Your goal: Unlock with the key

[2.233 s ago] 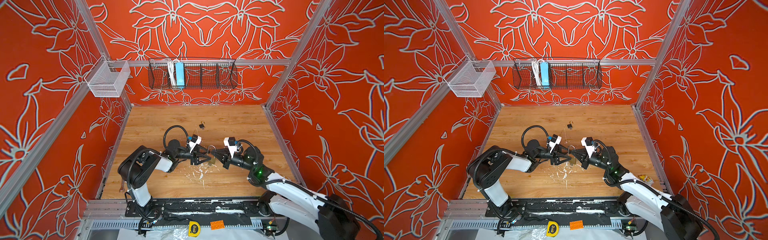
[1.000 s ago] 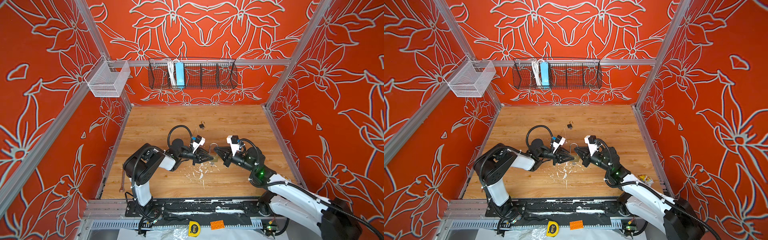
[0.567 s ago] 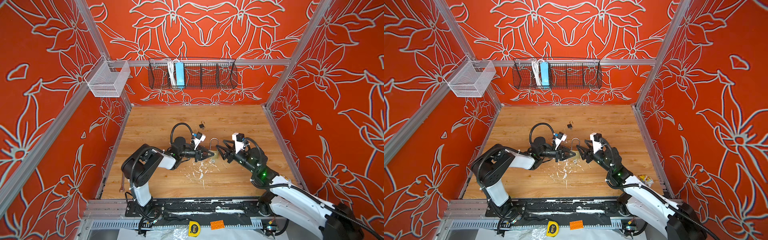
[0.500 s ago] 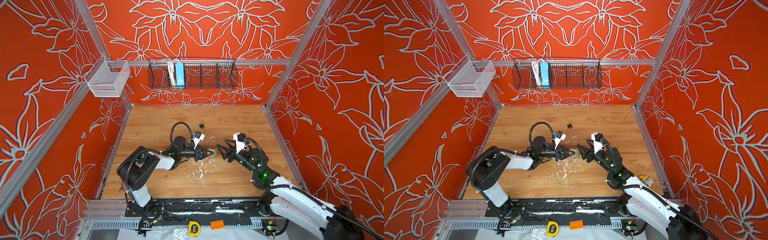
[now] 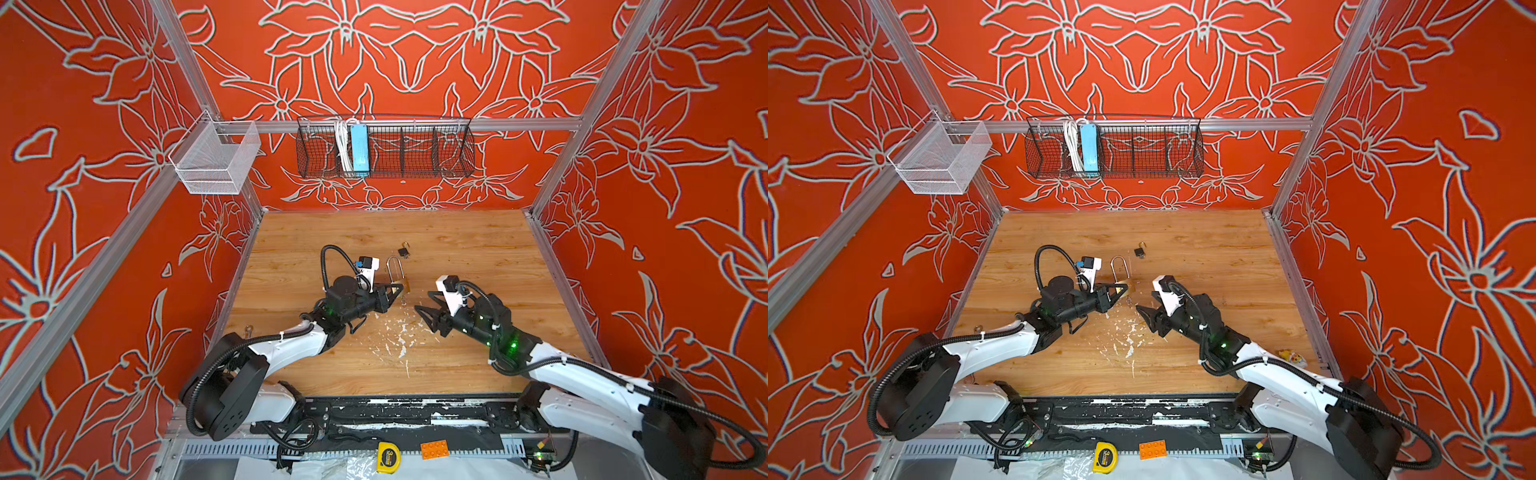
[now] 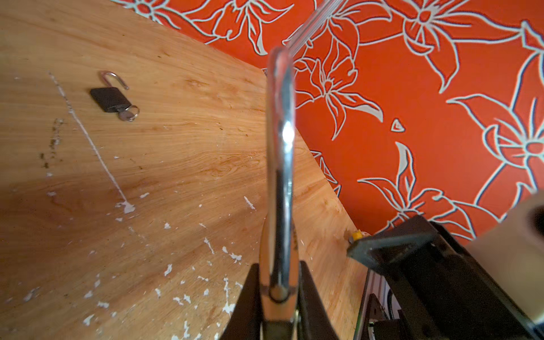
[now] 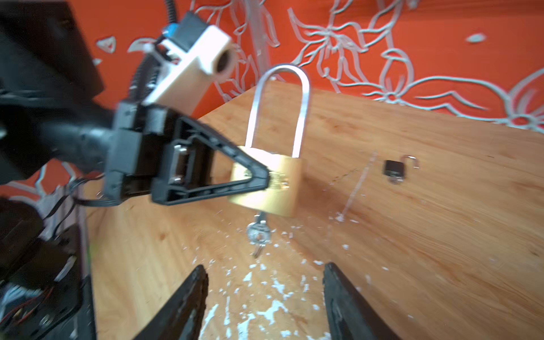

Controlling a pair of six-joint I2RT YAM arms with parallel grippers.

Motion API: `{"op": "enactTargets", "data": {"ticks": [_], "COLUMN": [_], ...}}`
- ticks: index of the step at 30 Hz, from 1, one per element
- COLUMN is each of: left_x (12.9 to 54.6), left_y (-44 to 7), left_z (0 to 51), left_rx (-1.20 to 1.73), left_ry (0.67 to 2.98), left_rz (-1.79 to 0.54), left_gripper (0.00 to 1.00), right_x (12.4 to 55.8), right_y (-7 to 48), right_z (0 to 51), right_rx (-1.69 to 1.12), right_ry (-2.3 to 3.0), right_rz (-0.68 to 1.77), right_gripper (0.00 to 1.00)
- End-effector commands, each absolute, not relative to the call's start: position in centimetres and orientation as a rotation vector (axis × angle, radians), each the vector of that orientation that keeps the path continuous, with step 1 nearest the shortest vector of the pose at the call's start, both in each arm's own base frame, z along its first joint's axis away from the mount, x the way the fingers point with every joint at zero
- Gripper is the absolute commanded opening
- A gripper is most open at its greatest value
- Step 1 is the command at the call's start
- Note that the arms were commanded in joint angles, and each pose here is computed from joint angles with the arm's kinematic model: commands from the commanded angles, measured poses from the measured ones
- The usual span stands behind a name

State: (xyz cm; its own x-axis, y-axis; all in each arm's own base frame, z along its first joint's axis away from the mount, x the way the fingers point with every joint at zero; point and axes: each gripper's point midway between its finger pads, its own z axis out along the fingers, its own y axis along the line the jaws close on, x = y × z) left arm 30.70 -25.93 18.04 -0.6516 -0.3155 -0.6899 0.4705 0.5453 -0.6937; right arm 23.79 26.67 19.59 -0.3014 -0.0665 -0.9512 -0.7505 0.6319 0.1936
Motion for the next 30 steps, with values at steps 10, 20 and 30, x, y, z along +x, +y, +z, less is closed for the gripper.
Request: {"op": "enactTargets", "data": {"ticks": [10,20,30], "left_x": [30.3,30.2,30.3], "left_y": [-26.5,-26.9,-27.5], "left_z": [23.5,23.4,22.9], "left_rx": [0.139,0.152,0.152], "left_ry": [1.724,1.722,1.731], "left_rz": [-1.361,-1.398,-1.436], "left_gripper": [0.00,0.00,0.00], "right_x": [25.0,25.2,25.6], "right_y": [29.0,29.8,29.6], "right_z": [17.9,17.3,17.2], "right_rx": [-0.708,-0.716,-0.701], "right_ry": [1.842,1.861,1.869], "right_rz": [0.753,0.779,0.750], "right_gripper": [0.58,0.35,0.25]}}
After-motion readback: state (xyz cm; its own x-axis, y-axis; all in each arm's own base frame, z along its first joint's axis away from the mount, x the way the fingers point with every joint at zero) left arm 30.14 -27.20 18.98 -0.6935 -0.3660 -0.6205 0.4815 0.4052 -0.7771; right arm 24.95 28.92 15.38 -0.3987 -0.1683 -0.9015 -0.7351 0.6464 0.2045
